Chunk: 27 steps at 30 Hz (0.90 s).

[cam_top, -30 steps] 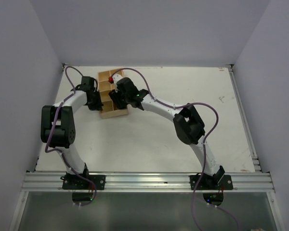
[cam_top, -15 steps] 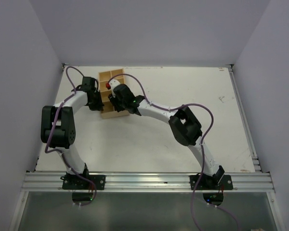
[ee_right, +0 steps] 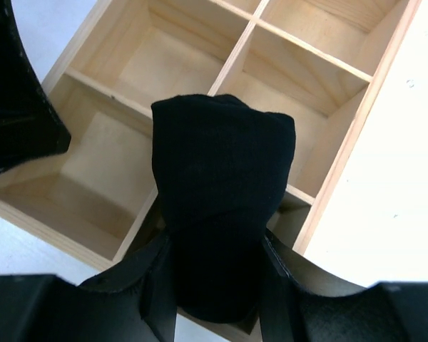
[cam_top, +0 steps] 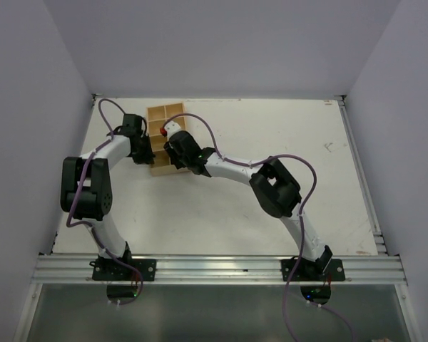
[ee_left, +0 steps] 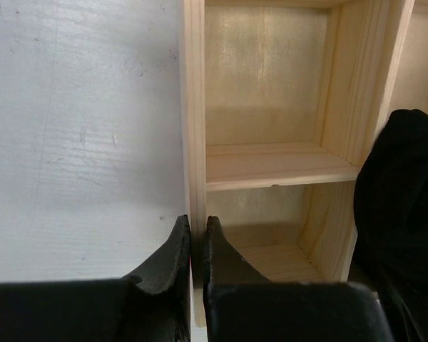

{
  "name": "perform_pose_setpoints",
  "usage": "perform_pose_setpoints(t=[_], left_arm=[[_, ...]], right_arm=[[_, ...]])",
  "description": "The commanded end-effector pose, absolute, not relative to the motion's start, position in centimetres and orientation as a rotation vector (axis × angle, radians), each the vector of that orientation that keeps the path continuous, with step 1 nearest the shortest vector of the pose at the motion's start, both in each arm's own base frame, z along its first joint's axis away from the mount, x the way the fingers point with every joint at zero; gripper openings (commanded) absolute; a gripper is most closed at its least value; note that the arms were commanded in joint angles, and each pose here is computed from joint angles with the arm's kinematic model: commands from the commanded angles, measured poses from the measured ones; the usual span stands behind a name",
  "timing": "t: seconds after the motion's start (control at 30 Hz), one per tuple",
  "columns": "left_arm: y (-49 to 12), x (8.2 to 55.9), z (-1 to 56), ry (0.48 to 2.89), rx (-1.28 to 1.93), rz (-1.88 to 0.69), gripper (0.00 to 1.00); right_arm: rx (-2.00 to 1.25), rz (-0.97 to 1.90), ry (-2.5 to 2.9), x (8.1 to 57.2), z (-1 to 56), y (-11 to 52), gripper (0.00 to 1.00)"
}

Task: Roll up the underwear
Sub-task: Place the rolled underwear into the container

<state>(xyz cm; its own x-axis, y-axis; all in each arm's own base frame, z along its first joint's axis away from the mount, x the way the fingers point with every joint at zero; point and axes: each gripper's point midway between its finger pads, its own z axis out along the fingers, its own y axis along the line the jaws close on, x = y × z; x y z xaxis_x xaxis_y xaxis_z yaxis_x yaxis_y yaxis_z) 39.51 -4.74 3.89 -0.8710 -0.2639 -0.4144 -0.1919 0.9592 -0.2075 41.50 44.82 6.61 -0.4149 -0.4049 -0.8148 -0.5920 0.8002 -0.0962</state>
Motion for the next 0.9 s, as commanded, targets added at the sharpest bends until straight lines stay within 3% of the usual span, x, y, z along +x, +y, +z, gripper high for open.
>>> perform_pose_setpoints(t=[0.0, 0.27, 0.37, 0.5, 0.87], left_arm=[[-6.2, 37.1, 2.8, 2.741, -0.406, -0.308, 0.00], [-6.7, 37.7, 3.3, 2.719, -0.414, -0.358, 0.00], [-6.8, 37.7, 3.4, 2.717, -0.417, -0.356, 0.00], [-6.8, 37.6, 3.2, 2.724, -0.421, -0.355, 0.00], [-6.4, 37.3, 2.8, 2.739, -0.420, -0.326, 0.00]], right_arm=[[-0.716, 0.055, 2.189, 41.1, 4.6, 40.5, 0.00], [-0.823, 0.163, 2.260, 39.7, 2.0, 42.5, 0.06], [-0.834, 0.228, 2.261, 39.0, 2.7, 42.9, 0.16], [-0.823, 0.258, 2.259, 38.8, 3.9, 43.2, 0.40], [-0.824, 0.335, 2.220, 38.2, 6.2, 43.5, 0.60]])
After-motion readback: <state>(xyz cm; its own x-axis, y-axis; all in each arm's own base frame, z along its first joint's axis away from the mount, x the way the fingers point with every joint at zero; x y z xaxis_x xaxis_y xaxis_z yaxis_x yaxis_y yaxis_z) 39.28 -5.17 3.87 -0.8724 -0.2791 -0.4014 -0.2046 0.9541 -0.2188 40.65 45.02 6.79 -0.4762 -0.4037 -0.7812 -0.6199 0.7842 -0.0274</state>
